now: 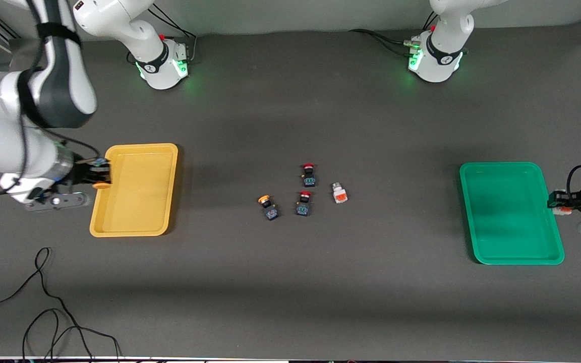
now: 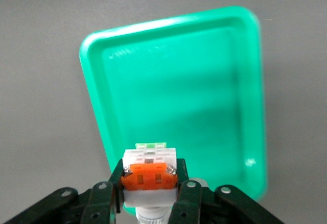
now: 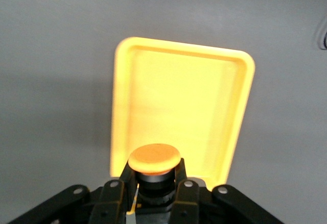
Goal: Place green and yellow buttons in trays
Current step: 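Carry the yellow button to the yellow tray while the left gripper carries the switch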
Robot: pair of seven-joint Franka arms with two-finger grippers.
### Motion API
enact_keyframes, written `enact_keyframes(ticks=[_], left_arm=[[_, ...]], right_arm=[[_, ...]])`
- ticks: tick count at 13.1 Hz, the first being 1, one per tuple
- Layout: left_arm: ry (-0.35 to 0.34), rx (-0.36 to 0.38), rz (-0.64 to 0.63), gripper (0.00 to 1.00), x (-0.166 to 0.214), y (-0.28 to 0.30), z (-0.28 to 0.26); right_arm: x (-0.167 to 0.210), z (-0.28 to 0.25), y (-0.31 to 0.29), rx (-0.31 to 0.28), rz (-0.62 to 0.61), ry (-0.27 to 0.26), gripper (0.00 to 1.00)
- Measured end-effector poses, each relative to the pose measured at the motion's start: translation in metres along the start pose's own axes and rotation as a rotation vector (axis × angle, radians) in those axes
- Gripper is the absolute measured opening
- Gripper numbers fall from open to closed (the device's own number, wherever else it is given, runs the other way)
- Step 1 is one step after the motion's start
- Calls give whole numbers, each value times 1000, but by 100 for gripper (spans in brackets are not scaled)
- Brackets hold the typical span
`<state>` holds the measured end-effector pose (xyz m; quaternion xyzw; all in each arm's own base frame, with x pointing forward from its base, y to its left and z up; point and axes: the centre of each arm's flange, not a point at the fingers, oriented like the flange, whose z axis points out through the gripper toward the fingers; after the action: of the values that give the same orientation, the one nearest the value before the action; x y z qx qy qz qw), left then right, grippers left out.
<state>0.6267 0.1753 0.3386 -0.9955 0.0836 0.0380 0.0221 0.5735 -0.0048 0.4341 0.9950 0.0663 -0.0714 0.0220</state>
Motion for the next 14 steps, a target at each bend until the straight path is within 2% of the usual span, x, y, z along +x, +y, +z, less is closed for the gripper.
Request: enact_keyframes(ticks=[2,3,5,8,11,13,14], left_arm=[[58,18,4,41,-9,-18,57],[64,18,-2,41,-13,-24,80],[45,0,-25,41,-21,-33,114],[41,-52,-69,41,-22,-31,135],[50,-103,-118,41,-22,-28,142],[44,-115,-127,41,-23,-27,148],[42,-116,-127,41,-24,-27,149]], right_arm=[[-11,56,33,34,-39,51,33],[-19,91,42,47,-57,75,33],[-33,151,55,78,-86,83,33],[-29,212,64,117,-103,94,33],[-20,243,71,88,-98,70,33],[-16,245,74,82,-85,74,36],[-14,242,75,90,-83,78,46]])
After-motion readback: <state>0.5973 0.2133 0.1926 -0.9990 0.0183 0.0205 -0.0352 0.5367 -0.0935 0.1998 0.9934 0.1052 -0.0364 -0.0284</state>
